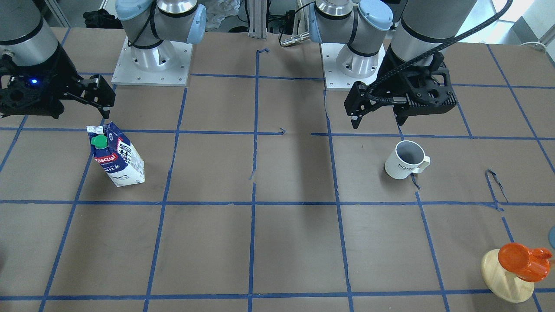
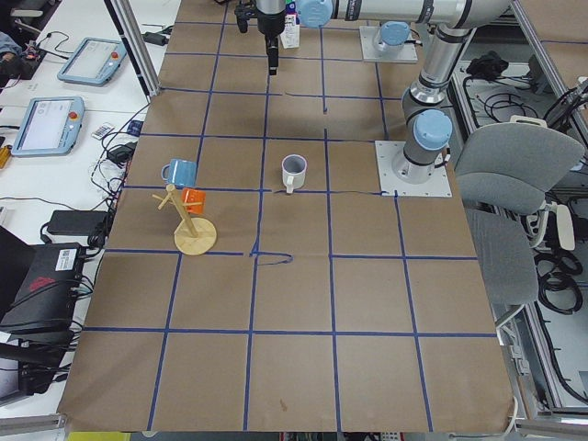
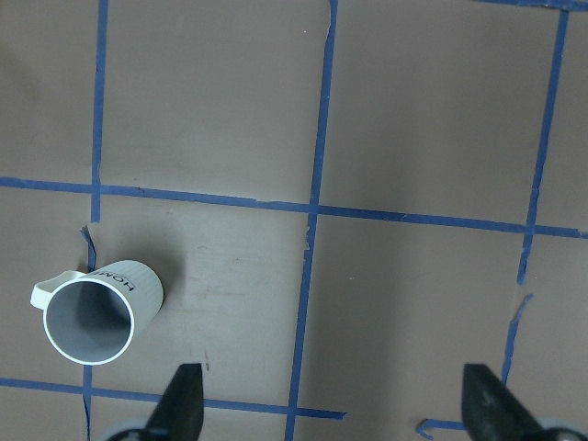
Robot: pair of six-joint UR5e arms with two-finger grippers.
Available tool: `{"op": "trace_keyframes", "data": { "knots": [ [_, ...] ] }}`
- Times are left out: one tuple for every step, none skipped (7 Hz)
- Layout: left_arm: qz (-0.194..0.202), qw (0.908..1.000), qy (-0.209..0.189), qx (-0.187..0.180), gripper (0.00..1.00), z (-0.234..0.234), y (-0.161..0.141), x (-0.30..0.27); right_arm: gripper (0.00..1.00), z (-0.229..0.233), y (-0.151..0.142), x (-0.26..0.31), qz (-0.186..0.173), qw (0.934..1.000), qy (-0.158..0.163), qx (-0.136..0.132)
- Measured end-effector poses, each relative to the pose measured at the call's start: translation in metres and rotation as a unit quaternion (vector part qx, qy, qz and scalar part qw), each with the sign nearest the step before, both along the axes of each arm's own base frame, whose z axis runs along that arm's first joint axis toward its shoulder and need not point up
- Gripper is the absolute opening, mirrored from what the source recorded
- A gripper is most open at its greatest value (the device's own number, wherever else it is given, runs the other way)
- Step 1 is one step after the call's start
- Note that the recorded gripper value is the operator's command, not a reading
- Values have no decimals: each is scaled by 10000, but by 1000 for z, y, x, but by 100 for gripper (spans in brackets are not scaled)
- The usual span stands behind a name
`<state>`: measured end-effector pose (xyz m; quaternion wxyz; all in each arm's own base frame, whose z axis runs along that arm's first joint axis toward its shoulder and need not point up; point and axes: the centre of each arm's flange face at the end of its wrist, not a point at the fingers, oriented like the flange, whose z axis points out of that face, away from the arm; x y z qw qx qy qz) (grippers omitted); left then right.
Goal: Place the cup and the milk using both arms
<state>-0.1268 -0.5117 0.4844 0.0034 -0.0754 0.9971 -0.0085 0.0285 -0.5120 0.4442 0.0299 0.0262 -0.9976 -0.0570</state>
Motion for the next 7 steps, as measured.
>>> {"op": "trace_keyframes", "data": {
  "knots": [
    [222, 9997, 13, 123, 100, -14, -3, 19, 100, -19, 2, -1, -12, 9998, -45, 177],
    [516, 9981, 32, 343, 100, -38, -1, 46, 100, -42, 7, 0, -16, 9995, -63, 310],
    [807, 9951, 61, 576, 100, -65, 3, 75, 100, -61, 11, 0, -15, 9995, -51, 326],
    [1174, 9898, 101, 799, 100, -95, 5, 114, 100, -73, 14, 1, -8, 9994, -48, 339],
    [1535, 9832, 91, 984, 100, -125, 7, 154, 100, -79, 16, 1, -1, 9994, -49, 353],
    [1773, 9775, -4, 1140, 98, -156, 10, 184, 100, -82, 17, 1, -8, 9993, -50, 370],
    [1902, 9731, -81, 1301, 98, -185, 17, 202, 100, -85, 17, 1, -26, 9993, -52, 382]
  ]
}}
